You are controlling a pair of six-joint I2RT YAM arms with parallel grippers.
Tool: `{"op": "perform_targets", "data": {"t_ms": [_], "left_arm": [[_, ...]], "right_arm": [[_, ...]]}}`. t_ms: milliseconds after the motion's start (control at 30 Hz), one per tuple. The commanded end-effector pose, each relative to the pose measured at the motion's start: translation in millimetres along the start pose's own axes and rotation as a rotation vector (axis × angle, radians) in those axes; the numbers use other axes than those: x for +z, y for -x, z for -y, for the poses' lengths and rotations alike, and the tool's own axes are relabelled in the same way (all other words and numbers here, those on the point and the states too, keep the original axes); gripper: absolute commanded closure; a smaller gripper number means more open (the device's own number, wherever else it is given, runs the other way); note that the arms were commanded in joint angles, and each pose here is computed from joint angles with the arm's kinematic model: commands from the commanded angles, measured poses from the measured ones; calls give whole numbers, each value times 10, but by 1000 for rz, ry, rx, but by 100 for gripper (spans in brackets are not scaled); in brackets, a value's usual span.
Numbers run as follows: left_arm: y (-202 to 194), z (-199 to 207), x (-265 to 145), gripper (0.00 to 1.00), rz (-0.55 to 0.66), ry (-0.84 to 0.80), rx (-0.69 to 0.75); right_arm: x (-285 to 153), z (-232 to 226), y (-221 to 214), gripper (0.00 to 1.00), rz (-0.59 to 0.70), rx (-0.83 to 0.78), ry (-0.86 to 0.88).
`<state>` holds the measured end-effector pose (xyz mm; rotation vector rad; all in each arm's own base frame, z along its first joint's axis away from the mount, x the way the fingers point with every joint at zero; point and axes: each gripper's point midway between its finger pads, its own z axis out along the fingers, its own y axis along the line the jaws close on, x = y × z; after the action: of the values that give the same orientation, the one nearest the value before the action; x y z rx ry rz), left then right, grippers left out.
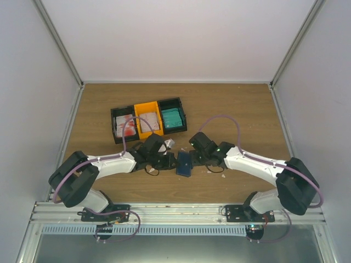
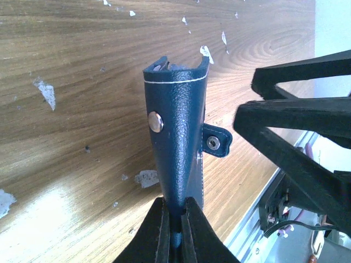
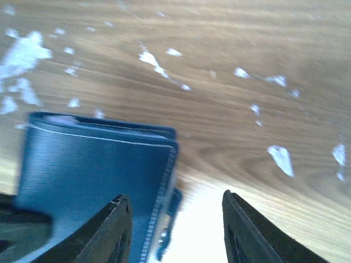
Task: Put the credit cards into the card holder
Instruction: Open the card holder at the center of the board.
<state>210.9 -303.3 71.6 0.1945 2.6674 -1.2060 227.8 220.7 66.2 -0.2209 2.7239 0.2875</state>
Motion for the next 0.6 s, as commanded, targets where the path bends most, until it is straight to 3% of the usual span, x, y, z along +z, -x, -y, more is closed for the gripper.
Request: {"op": "perform_targets", "data": {"t_ms": [0,433,567], "left_arm": [[54,90,-56,100,40,-27,35],[-18,-14,-43,100,30,-6,15],[-33,-26,-38,100,34,-14,10]], "right_arm": [[-25,-257,41,56,27,22,137],[205,-107,-349,77,-76,51,122],[197,-186,-359,88,-68,22,181]]}}
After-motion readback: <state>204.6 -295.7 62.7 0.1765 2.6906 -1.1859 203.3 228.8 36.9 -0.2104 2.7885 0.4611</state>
